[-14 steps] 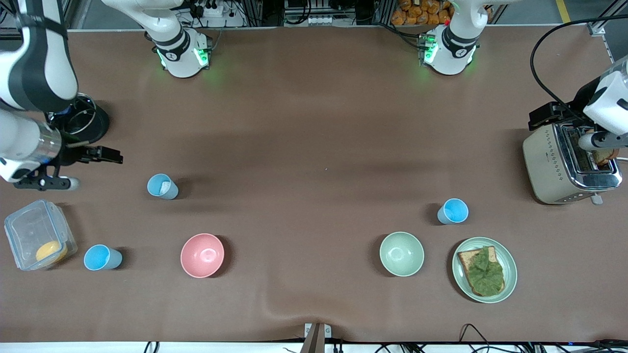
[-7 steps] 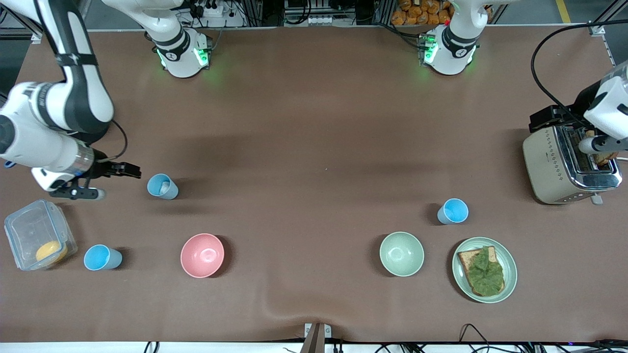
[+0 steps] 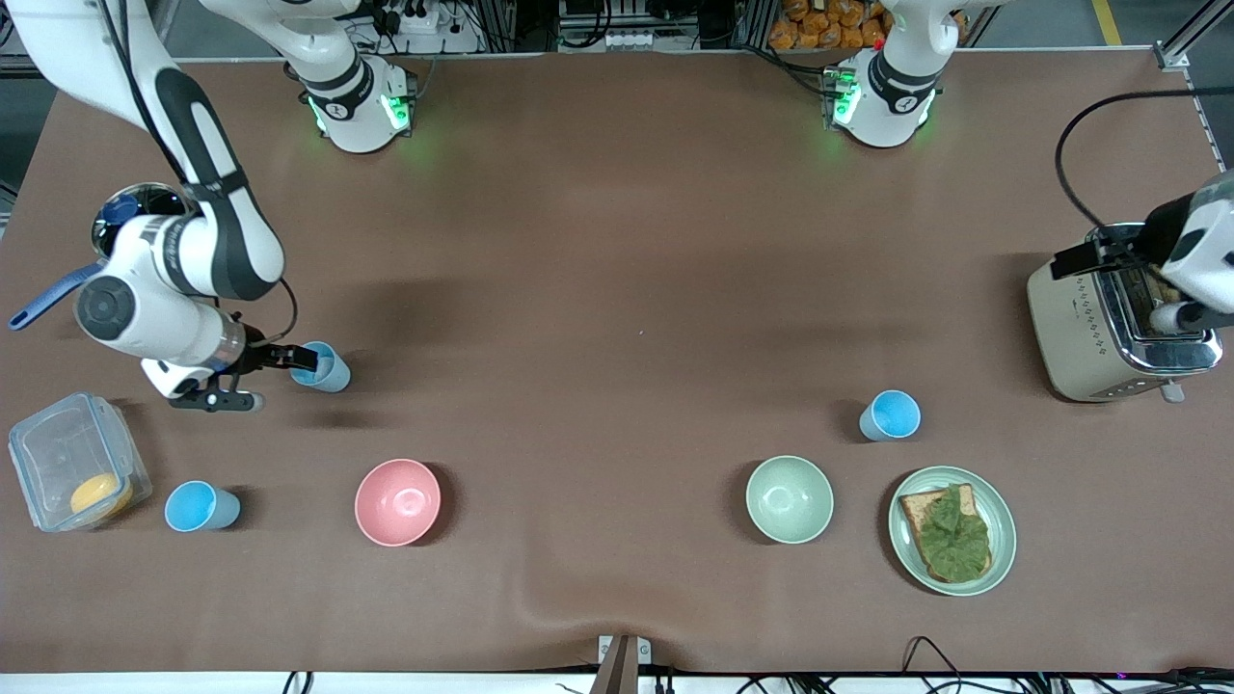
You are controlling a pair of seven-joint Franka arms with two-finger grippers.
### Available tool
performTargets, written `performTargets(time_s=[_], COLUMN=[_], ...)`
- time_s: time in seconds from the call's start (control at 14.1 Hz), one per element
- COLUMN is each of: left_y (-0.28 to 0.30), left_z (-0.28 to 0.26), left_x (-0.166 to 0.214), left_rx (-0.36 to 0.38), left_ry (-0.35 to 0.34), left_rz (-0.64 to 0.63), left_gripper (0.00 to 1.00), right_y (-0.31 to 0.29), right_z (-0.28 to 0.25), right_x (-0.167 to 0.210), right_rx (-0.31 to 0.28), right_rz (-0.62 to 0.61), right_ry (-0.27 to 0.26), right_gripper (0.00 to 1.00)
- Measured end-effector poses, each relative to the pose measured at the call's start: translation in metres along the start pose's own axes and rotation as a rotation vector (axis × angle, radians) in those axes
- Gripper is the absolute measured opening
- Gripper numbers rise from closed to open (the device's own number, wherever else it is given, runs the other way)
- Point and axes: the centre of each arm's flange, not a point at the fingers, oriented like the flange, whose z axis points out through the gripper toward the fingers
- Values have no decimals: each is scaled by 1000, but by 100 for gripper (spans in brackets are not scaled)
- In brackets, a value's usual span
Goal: Stack blue cups with both arms
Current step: 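Reach the right gripper down to the blue cup beside the container, then grasp the blue cup with the right gripper while the left gripper reaches another cup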
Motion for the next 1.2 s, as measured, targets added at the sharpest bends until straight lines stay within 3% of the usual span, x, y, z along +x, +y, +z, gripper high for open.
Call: performTargets(time_s=[0.14, 0.42, 0.71, 0.78, 0.99, 1.2], left_y=[2, 5, 22, 28, 46, 67], left_z=[20, 63, 98, 105, 129, 173], left_x=[6, 14, 18, 19, 31, 57], left_rx=[-6, -15, -118, -126, -142, -148], left_ry=[14, 36, 76, 97, 163, 137], left_rz=[-28, -48, -70, -87, -140, -151], left_gripper=[100, 100, 100, 100, 100, 100], right_y=[0, 0, 0, -1, -6, -44], right_z=[17, 18, 9, 7, -4, -43], right_x=[0, 1, 7, 8, 11, 19], right_rx=[-2, -1, 0, 0, 4, 56], right_rz=[0, 0, -1, -2, -10, -43], right_ry=[-27, -40, -41, -39, -83, -150], right_gripper=[96, 54, 9, 4, 4, 4])
